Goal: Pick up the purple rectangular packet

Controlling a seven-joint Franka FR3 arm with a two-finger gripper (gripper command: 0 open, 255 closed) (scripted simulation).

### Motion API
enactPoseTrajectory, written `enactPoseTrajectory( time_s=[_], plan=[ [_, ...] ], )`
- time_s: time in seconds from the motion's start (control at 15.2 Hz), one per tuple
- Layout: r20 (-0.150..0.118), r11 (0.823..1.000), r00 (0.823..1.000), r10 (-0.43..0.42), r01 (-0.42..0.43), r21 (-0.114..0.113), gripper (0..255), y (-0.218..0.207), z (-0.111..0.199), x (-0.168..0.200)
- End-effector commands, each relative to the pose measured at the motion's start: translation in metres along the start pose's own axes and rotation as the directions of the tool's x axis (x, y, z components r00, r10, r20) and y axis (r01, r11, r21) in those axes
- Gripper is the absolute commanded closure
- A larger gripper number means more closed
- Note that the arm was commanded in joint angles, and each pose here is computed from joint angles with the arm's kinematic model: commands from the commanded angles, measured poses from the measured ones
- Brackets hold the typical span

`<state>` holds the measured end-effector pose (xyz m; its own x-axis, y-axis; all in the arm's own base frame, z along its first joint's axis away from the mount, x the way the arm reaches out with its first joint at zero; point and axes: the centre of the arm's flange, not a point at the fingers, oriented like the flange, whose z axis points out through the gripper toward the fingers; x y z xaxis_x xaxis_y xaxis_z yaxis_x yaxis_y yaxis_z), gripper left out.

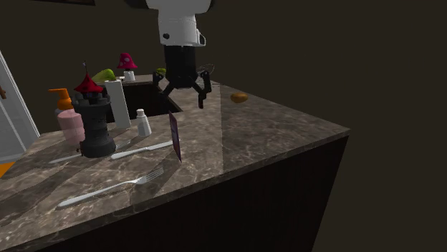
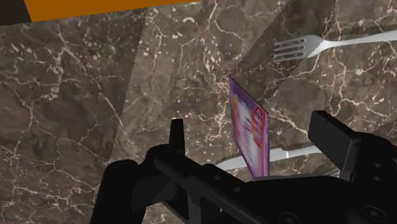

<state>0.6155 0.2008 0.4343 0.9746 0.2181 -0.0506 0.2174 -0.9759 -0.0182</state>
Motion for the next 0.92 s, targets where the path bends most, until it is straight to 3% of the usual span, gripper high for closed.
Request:
enactPoseTrajectory(
  time_s=[0.0,0.26,0.86],
  plan=[
    [-0.011,1.000,1.000,-0.019,0.019,-0.007,0,-0.010,0.007,0.022],
    [-0.033,0.998,0.998,-0.057,0.057,-0.022,0,-0.034,0.014,0.066],
    [-0.034,0.998,0.998,-0.060,0.059,-0.023,0,-0.035,0.055,0.071]
  ],
)
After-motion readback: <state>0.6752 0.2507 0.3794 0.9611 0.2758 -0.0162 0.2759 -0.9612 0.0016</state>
